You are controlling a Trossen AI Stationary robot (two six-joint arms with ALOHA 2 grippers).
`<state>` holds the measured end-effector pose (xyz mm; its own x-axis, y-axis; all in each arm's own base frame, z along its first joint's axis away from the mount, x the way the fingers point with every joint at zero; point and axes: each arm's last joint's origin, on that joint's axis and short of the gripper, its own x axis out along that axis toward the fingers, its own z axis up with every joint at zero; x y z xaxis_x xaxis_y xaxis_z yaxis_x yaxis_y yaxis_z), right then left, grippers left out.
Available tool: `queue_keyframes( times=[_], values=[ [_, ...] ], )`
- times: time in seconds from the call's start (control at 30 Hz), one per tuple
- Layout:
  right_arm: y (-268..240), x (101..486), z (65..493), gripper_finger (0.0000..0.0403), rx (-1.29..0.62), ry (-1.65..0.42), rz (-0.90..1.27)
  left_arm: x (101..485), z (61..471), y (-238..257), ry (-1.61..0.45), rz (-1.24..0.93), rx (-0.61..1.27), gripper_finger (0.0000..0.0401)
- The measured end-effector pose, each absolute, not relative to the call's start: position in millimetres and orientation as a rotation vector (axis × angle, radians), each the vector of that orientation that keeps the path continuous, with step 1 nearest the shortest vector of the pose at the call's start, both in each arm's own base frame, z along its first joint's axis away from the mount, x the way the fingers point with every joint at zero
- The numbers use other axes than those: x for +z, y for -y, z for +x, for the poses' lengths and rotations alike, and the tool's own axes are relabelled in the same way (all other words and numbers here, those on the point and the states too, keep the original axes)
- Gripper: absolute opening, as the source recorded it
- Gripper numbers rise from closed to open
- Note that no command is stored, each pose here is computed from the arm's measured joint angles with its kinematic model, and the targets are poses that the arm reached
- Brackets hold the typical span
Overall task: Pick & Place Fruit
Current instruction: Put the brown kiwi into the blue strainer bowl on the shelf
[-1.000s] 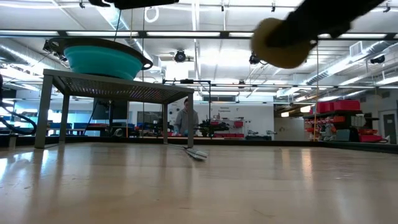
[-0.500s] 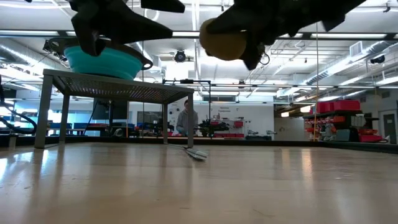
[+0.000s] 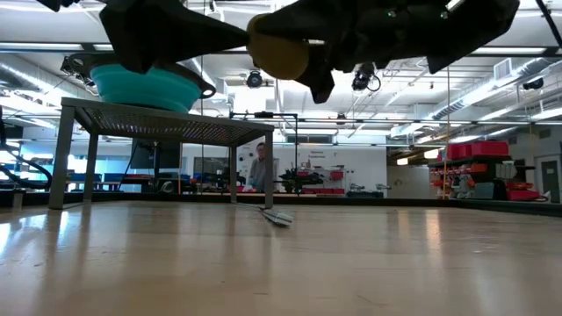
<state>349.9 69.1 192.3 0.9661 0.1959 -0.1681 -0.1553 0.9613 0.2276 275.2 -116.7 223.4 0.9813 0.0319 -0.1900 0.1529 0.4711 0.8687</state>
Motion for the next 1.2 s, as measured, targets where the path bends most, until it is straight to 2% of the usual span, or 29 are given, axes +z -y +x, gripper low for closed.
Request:
queue_keyframes(
  times=[0.4,0.9,1.2],
  values=[
    [-67.3,202.5,373.8,0.0229,0.168,-0.114,0.210,224.4,276.1,112.4,-0.220,1.126,0.000,0.0398],
    [-66.6,204.6,374.4,0.0229,0.145,-0.092,0.208,224.6,275.9,110.4,-0.254,1.126,0.068,0.0396],
    [-66.6,204.6,374.4,0.0229,0.145,-0.092,0.208,224.9,275.7,109.5,-0.268,1.128,0.096,0.0362]
  ],
)
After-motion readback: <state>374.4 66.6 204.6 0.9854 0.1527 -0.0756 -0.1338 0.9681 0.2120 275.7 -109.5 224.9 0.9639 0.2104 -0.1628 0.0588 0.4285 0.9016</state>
